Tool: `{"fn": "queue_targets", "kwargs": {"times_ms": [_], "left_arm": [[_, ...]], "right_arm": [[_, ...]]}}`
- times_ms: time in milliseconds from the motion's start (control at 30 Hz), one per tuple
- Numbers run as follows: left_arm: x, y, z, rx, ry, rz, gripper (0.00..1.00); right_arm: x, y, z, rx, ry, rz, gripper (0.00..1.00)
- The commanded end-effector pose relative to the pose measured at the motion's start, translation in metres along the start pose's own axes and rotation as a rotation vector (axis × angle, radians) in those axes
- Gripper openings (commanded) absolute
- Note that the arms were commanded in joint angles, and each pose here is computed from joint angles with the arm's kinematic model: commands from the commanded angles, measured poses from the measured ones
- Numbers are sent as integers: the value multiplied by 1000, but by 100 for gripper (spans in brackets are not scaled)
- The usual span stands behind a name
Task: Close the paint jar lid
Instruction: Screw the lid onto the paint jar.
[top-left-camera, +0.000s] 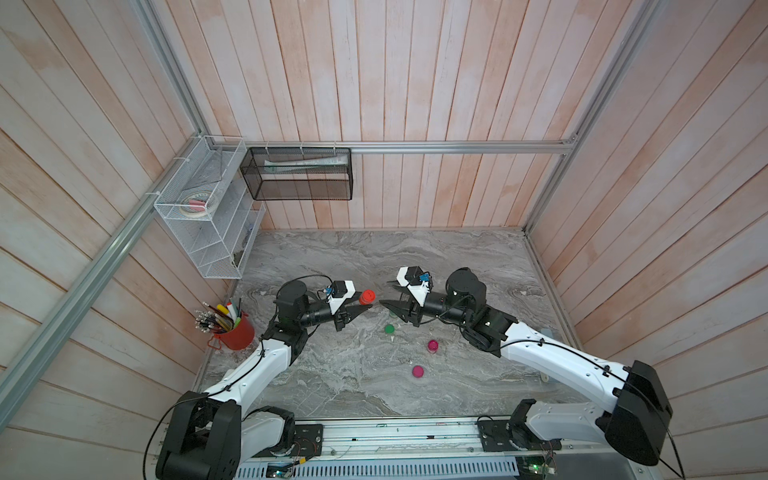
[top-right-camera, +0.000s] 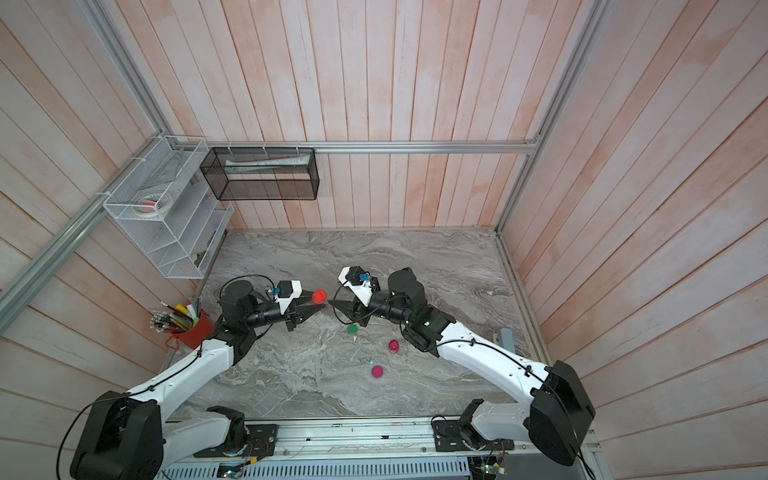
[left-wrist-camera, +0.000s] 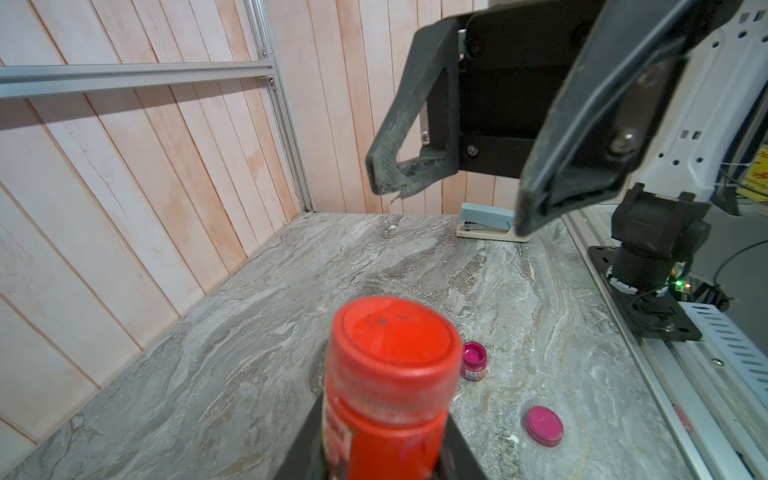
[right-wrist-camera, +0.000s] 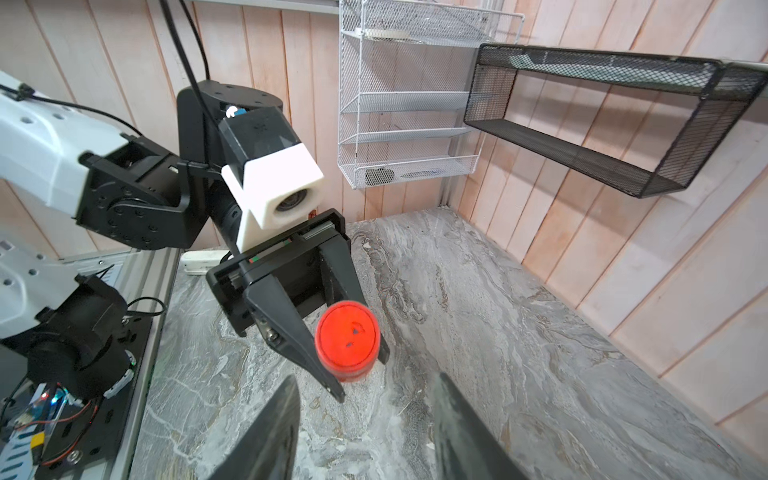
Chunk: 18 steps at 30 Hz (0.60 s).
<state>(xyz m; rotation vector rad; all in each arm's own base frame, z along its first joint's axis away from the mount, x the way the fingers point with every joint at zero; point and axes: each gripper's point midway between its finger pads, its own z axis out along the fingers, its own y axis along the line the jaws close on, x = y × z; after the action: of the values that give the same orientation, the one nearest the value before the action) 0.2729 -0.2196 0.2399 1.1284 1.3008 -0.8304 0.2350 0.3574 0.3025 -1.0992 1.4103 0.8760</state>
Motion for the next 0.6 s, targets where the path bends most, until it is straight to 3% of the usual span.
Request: {"fn": "queue_targets", "kwargs": {"times_ms": [0, 200, 567], "left_arm": [[-8, -5, 0, 46, -16, 16, 28], [-10, -5, -1, 47, -21, 19, 28], [-10, -5, 0, 42, -21, 23, 28]], "right_arm": [[-7, 11, 7, -98, -9, -40, 51], [-4, 12, 19, -142, 3, -14, 46], [-3, 11, 27, -154, 9, 3, 45]]}}
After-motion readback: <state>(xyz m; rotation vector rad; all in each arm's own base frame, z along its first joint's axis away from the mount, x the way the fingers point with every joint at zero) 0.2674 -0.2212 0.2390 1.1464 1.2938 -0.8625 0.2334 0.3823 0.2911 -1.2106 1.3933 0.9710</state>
